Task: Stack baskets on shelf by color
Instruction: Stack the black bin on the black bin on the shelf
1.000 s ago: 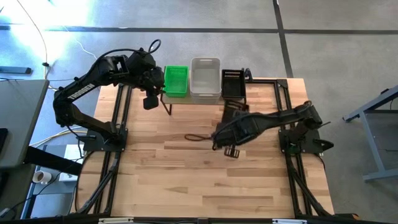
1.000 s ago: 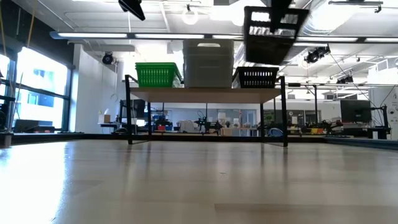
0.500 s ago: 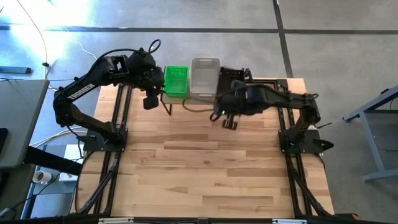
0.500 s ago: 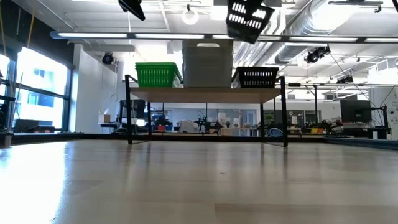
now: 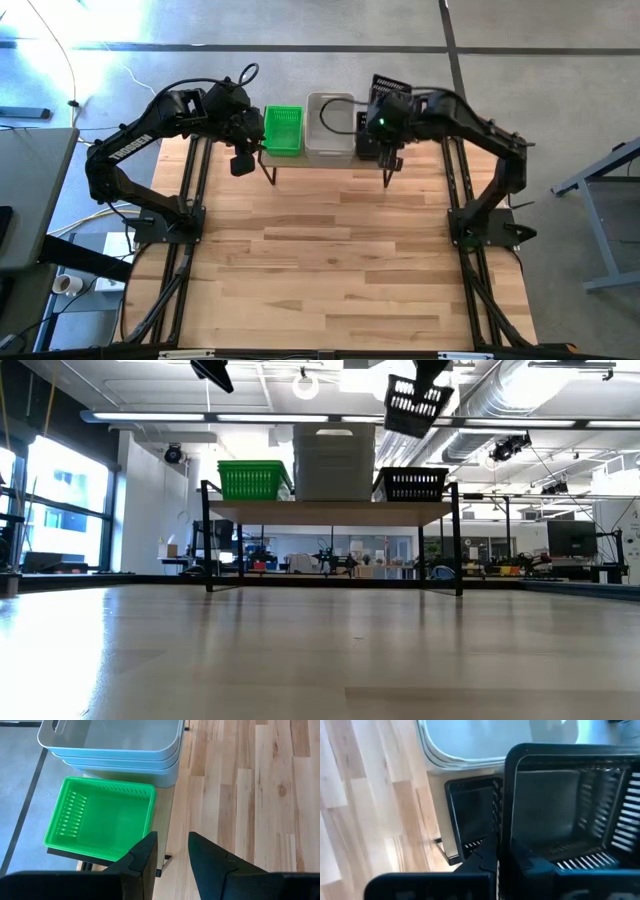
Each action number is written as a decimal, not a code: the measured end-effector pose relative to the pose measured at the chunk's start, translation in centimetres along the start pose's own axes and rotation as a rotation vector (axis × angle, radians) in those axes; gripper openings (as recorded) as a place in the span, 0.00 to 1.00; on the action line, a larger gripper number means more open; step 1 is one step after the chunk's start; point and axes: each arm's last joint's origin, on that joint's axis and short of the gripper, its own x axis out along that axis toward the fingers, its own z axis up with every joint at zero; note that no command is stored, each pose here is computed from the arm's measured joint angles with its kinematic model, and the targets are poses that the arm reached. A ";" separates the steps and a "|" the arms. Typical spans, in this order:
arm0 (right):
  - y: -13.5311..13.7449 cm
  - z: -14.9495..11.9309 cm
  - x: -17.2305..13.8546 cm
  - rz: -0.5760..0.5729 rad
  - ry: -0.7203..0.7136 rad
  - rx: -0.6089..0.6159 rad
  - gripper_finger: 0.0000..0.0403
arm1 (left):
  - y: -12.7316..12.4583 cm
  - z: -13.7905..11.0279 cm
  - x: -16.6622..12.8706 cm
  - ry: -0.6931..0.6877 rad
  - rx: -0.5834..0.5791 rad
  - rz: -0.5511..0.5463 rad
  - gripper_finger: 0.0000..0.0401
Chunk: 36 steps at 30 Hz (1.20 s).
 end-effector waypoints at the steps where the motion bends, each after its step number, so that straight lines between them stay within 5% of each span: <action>1: -0.4 0.0 0.4 0.015 0.009 -0.004 0.00 | 0.0 0.0 0.0 0.000 0.000 0.000 0.25; 9: -1.8 0.8 3.8 0.138 0.072 -0.009 0.00 | 0.0 0.0 0.0 0.000 0.000 0.000 0.25; 19: 1.0 0.4 8.0 0.180 0.247 -0.074 0.00 | 0.0 0.0 0.0 0.000 0.000 0.003 0.25; 36: 1.8 0.2 8.7 0.149 0.279 -0.128 0.00 | 0.0 0.1 0.0 -0.004 0.016 0.004 0.25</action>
